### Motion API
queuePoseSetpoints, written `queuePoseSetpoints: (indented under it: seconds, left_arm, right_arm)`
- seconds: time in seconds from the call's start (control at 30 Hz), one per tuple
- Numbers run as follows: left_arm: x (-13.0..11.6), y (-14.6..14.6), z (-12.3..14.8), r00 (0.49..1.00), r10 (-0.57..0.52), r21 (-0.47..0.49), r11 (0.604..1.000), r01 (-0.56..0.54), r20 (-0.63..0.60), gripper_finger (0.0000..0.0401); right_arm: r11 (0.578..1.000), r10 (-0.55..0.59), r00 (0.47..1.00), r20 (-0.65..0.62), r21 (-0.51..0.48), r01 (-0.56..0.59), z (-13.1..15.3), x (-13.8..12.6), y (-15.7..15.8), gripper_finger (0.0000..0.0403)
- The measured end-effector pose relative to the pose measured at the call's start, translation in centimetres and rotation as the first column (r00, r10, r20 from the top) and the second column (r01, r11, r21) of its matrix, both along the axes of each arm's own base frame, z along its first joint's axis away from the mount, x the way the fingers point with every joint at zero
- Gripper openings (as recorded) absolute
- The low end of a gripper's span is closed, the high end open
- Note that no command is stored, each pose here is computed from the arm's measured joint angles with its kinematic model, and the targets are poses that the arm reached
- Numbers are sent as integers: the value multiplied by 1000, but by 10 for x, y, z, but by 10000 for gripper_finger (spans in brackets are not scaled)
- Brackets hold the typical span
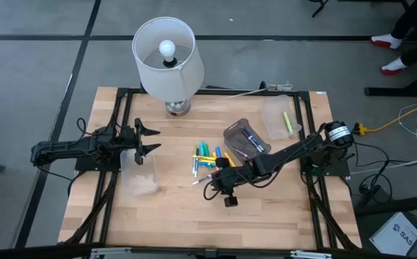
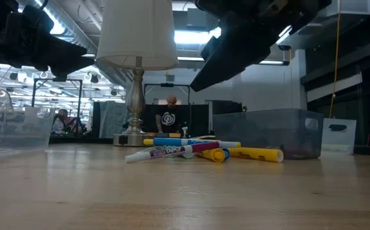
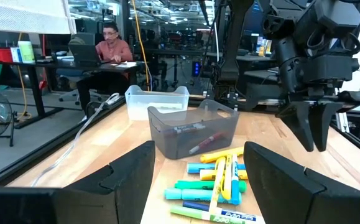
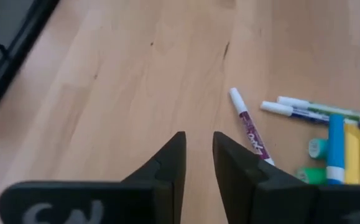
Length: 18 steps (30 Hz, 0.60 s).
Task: Pick & Place Markers
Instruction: Put the violet marker pen into the black bin
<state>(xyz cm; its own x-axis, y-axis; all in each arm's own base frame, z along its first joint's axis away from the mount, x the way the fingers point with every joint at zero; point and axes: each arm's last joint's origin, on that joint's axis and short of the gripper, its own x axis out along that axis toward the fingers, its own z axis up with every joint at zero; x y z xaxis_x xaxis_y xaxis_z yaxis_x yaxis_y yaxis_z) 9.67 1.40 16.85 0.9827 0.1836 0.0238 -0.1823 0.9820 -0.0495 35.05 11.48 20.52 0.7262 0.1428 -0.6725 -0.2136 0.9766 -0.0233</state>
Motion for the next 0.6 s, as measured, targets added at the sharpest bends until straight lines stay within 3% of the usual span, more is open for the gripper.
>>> queuePoseSetpoints:
  seconds: [0.27,0.6]
  left_arm:
    - [0,0,0,1000,0,0,1000,0,0,242]
    - [0,0,0,1000,1,0,1000,-1,0,242]
  right_arm:
    - [971,-46,998,36,-234,53,-1,0,-6,80]
    - [948,93,995,-36,-303,-100,-30,10,-3,80]
